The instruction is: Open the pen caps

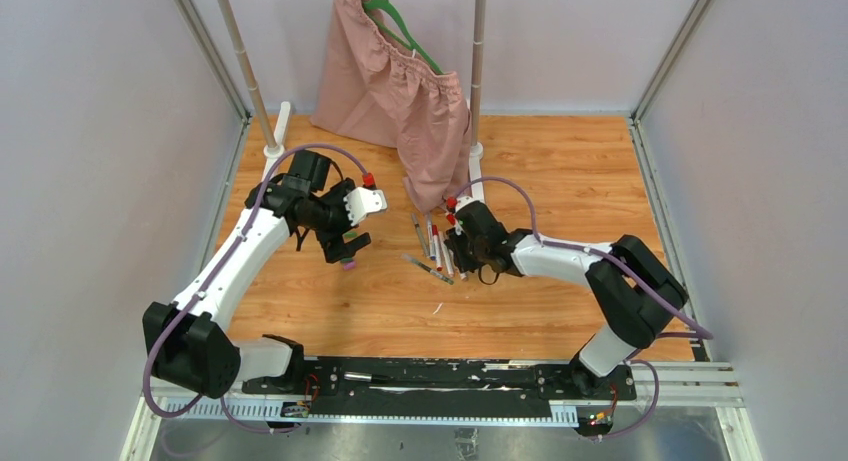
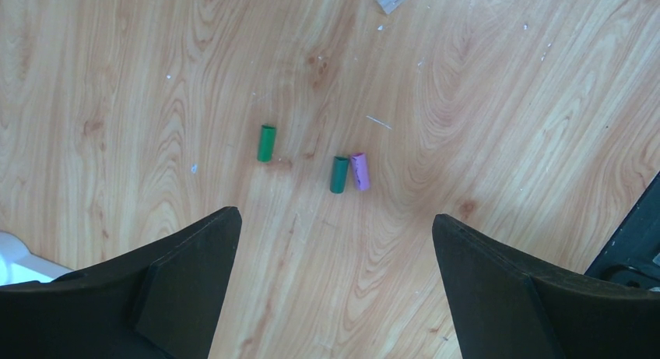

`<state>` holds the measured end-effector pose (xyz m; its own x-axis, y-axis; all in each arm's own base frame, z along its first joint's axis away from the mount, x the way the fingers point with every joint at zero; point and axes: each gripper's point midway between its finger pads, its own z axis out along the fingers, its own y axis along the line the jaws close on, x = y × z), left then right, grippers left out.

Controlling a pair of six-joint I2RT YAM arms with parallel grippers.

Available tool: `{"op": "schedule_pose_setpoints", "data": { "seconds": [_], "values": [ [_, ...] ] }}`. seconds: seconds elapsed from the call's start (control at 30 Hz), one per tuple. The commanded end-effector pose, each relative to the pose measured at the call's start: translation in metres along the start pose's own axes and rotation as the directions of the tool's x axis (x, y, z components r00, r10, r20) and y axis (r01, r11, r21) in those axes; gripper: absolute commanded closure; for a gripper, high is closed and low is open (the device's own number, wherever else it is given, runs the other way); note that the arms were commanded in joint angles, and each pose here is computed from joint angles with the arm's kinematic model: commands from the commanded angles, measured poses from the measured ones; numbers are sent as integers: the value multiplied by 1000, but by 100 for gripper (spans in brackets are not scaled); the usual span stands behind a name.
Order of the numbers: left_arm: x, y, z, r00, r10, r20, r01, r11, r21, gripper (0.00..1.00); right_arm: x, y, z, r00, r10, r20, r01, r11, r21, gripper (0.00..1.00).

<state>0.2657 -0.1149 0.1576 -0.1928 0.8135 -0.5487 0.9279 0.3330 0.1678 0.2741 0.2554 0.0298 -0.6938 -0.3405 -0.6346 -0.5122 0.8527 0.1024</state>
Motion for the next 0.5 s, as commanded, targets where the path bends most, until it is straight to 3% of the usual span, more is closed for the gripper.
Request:
{"op": "schedule_pose_setpoints", "data": {
  "seconds": [0.0,0.47],
  "values": [
    [0,-7,-1,1000,11,7,-12,1000,16,1,2,-5,-10,1000,18,-3,-18,1000,1,66],
    [0,-6,-2,1000,13,4,-13,1000,12,1,18,-16,-6,999,29,-40,-27,999,28,74]
  ]
}}
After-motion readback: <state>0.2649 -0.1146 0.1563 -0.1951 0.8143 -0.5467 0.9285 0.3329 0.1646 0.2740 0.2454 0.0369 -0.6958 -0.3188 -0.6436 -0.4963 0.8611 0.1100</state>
